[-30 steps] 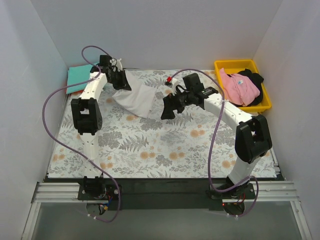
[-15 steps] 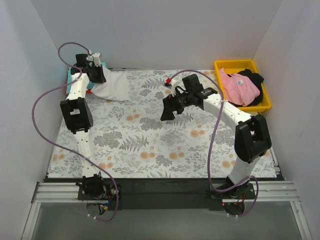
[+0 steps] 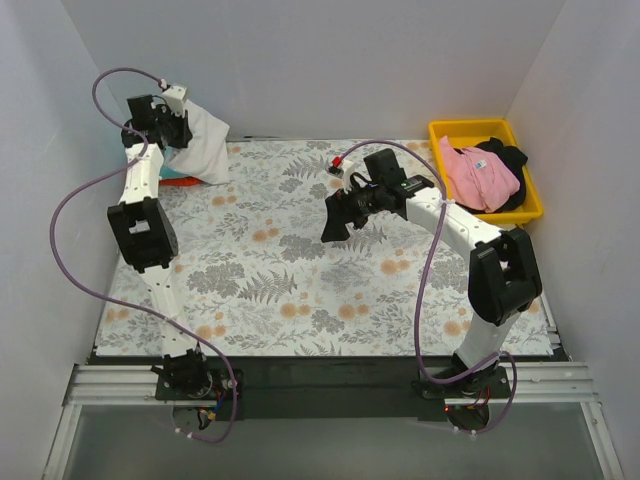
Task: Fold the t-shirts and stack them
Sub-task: Neatly place the folded tshirt to the corner
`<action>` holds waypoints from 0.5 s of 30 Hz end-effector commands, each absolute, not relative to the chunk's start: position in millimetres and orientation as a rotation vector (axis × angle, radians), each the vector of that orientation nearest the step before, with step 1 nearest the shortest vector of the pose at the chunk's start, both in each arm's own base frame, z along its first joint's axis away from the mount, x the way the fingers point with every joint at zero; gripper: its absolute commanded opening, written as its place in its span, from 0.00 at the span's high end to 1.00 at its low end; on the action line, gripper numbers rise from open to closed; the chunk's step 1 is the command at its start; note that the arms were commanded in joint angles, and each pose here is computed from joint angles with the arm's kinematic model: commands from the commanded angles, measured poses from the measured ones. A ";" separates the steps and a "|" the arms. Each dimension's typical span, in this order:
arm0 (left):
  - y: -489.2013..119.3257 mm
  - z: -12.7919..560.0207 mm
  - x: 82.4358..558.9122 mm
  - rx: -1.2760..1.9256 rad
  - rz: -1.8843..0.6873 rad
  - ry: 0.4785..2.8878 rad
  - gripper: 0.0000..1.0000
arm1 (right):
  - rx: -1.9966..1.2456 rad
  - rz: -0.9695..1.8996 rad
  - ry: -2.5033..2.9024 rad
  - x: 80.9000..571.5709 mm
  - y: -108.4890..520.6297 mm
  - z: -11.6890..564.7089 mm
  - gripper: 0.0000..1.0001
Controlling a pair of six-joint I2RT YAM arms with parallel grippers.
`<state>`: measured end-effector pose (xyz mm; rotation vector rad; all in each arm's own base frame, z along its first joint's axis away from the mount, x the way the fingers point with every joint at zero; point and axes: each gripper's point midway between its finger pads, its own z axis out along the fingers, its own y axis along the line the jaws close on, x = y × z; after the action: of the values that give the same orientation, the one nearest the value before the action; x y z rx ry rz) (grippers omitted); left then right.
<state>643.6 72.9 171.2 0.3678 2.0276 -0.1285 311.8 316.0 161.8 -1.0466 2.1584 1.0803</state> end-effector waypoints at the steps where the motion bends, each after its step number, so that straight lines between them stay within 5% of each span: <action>1: 80.1 269.6 635.2 0.471 0.012 1.813 1.00 | -1.063 1.105 2.156 306.3 316.9 160.8 0.02; 15: 100.4 268.0 631.9 0.497 0.059 1.796 1.00 | -1.063 1.124 2.170 306.2 318.8 155.5 0.03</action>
<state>637.1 93.1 224.3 0.4724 1.8878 -0.0059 311.3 316.4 160.6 -1.0478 2.1610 1.0855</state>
